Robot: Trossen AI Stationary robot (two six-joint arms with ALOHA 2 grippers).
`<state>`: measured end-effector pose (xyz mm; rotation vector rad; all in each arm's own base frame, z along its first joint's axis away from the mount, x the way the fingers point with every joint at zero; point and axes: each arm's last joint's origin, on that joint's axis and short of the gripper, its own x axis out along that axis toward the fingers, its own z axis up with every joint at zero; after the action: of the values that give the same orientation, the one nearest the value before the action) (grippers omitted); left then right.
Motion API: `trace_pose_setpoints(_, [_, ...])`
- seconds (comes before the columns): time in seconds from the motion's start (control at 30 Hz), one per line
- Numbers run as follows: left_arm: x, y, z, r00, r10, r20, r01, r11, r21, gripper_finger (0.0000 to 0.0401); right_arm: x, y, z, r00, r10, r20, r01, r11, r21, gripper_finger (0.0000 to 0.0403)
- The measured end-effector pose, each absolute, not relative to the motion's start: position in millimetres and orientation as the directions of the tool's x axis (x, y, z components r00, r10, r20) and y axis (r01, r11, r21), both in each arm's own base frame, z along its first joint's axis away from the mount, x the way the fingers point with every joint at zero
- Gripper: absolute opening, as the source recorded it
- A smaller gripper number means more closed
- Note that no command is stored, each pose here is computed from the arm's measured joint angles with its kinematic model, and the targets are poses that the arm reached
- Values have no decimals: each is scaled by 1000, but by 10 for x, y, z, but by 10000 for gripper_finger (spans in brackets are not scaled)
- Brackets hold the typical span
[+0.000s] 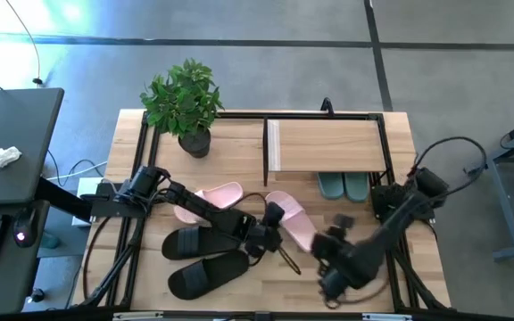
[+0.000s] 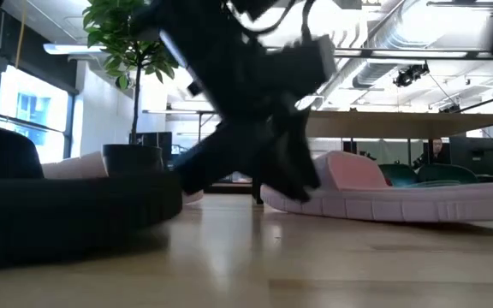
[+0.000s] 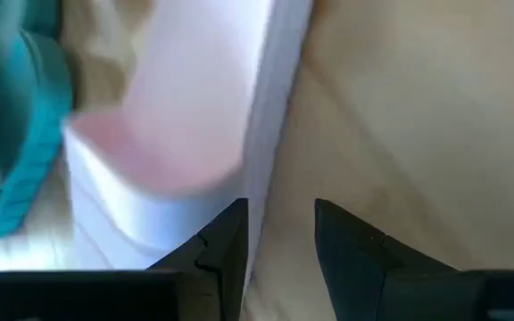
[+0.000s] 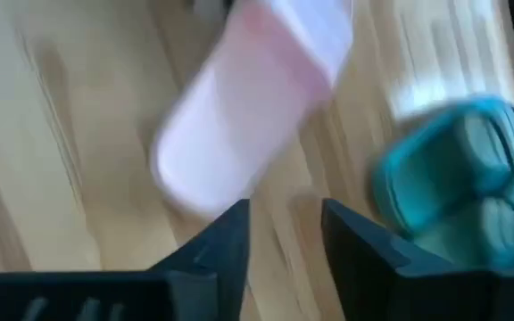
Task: Pick and place slides into the shelf
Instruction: Put the right pink slide under the shelf
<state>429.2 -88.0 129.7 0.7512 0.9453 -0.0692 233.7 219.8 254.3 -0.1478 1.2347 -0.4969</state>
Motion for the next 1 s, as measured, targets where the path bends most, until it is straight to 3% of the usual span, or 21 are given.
trace_pose_setpoints(0.3, [4289, -767, 1247, 564, 265, -782, 340, 789, 512, 115, 2210, 2532, 2581, 425, -305, -852, 275, 940, -200, 6])
trace_pose_setpoints(0.57, [4281, -802, 1246, 565, 252, -786, 357, 784, 508, 115, 2381, 2640, 2561, 493, -169, -853, 211, 975, -71, 2])
trace_pose_setpoints(1.0, [4301, -798, 1257, 580, 239, -779, 356, 786, 506, 115, 2483, 2548, 2556, 474, -172, -864, 140, 983, -120, 0])
